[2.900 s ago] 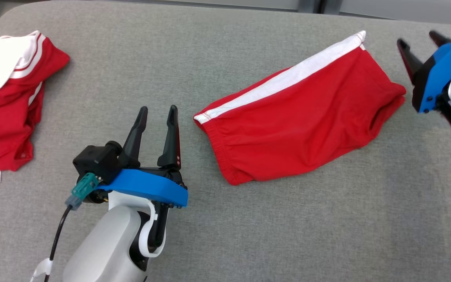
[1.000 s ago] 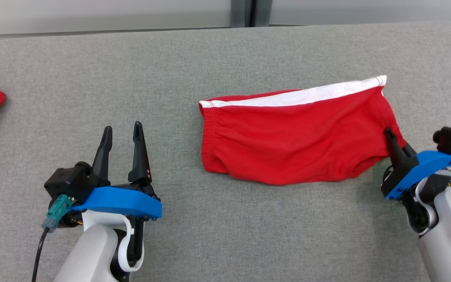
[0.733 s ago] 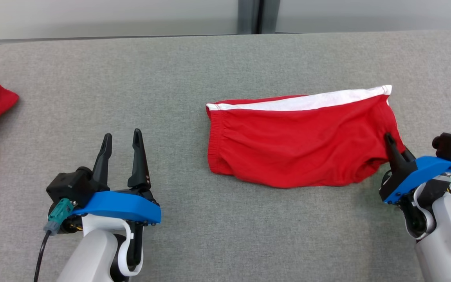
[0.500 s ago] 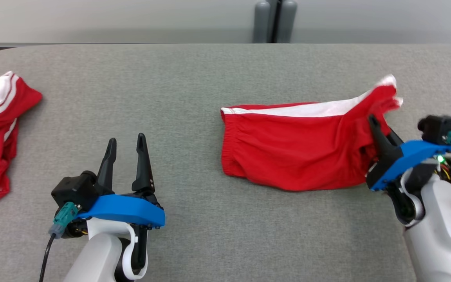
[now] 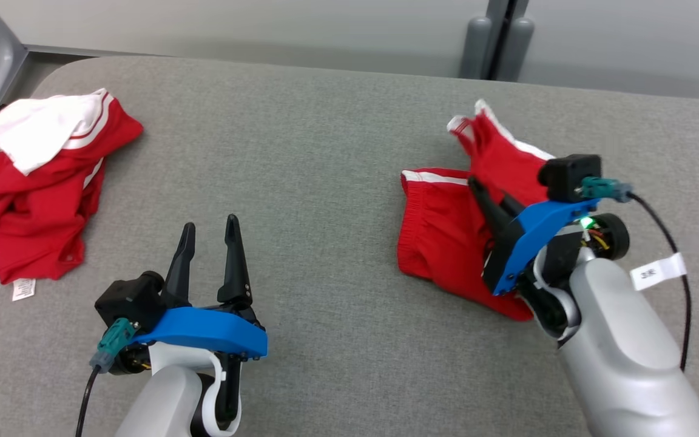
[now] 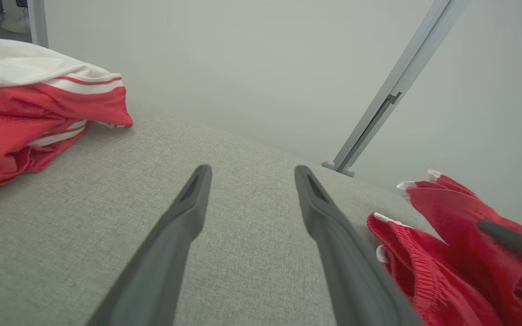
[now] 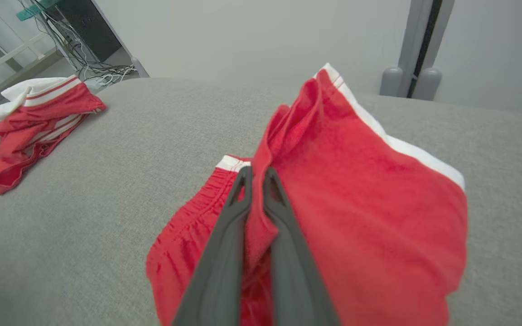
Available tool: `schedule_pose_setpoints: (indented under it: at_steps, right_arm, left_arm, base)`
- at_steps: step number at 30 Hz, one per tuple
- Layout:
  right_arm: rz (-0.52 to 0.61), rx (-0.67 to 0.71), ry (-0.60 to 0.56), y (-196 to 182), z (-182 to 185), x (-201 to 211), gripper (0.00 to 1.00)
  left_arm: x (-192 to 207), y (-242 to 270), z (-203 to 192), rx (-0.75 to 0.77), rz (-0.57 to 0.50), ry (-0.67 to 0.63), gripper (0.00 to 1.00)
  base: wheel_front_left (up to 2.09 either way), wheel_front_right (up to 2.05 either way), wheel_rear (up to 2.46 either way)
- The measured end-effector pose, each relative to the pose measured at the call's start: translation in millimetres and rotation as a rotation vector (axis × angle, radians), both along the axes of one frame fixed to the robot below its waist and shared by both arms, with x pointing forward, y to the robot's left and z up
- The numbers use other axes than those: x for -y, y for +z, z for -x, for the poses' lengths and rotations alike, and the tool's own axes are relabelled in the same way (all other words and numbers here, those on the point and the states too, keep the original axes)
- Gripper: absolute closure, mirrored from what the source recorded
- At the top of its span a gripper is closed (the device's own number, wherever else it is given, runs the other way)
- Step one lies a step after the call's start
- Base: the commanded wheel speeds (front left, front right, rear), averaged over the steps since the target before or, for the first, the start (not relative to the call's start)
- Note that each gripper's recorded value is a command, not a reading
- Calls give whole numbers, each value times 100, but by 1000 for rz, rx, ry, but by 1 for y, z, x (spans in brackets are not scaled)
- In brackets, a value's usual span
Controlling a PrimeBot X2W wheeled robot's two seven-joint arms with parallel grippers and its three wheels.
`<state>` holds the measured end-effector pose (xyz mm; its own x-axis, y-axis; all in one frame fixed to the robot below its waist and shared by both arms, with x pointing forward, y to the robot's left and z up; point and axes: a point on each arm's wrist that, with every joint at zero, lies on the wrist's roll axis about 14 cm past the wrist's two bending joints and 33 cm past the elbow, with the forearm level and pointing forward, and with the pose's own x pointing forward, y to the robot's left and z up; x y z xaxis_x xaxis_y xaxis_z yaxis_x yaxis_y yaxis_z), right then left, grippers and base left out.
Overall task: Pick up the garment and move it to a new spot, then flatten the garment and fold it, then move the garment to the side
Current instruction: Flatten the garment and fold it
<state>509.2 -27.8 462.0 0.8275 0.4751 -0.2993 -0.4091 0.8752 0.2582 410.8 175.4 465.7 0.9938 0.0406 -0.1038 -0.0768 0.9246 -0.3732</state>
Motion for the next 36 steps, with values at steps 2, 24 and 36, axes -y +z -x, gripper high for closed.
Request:
schedule_pose_setpoints:
  at_steps: [2, 24, 36]
  right_arm:
    - [16, -22, 42, -8, 5, -14, 100]
    - [96, -33, 224, -30, 49, -58, 0]
    - [1, 108, 83, 13, 23, -17, 0]
  left_arm:
    - [-4, -1, 2, -2, -1, 13, 0]
    - [4, -2, 8, 0, 7, -11, 0]
    - [20, -3, 4, -1, 15, -54, 0]
  base:
    - [0, 0, 0]
    - [0, 0, 0]
    - [0, 0, 0]
